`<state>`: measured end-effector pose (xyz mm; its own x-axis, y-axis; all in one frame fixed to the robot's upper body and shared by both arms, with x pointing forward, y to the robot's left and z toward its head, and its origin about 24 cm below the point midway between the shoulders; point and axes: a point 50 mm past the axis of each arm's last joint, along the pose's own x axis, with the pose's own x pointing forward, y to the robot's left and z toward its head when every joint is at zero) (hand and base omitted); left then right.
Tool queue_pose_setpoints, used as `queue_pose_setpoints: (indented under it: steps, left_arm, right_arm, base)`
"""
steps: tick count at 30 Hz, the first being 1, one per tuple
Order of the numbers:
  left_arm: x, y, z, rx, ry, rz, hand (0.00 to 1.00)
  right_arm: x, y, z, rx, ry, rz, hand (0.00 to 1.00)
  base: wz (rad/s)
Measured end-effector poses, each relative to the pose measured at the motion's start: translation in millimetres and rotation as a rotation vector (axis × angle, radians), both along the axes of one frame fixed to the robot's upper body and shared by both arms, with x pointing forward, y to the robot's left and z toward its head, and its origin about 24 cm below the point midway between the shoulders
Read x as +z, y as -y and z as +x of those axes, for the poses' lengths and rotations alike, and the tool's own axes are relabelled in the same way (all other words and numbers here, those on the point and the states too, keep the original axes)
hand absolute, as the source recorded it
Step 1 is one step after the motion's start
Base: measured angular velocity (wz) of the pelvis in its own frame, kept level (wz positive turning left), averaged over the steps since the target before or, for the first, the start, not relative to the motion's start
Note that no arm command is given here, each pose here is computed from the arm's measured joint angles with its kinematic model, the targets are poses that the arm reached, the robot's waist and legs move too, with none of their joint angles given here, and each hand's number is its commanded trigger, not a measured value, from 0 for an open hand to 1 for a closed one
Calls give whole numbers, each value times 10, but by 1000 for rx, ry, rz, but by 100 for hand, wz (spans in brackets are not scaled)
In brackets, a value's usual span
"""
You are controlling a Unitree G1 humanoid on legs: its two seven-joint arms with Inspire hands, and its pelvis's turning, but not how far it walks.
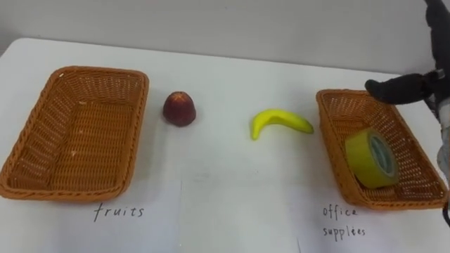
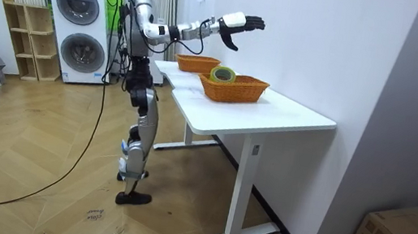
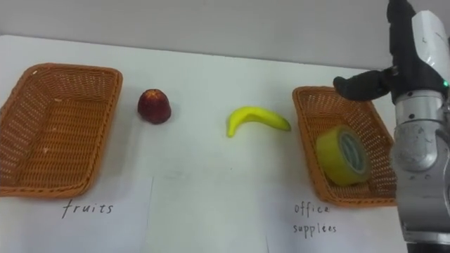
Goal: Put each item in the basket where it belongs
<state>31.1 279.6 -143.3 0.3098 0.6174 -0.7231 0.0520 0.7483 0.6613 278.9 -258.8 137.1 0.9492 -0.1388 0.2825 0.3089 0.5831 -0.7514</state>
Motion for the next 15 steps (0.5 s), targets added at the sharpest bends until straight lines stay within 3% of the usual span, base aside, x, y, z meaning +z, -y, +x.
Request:
queue_pose_setpoints:
  steps: [4, 15]
  left_arm:
    - [1, 3, 21, -3, 5, -1, 0]
    - [12, -28, 23, -4, 4, 7, 0]
  right_arm:
    - [-90, -159, 39, 92, -75, 8, 0]
    - [-130, -179, 49, 139, -137, 55, 0]
  base:
    - [2]
    - [15]
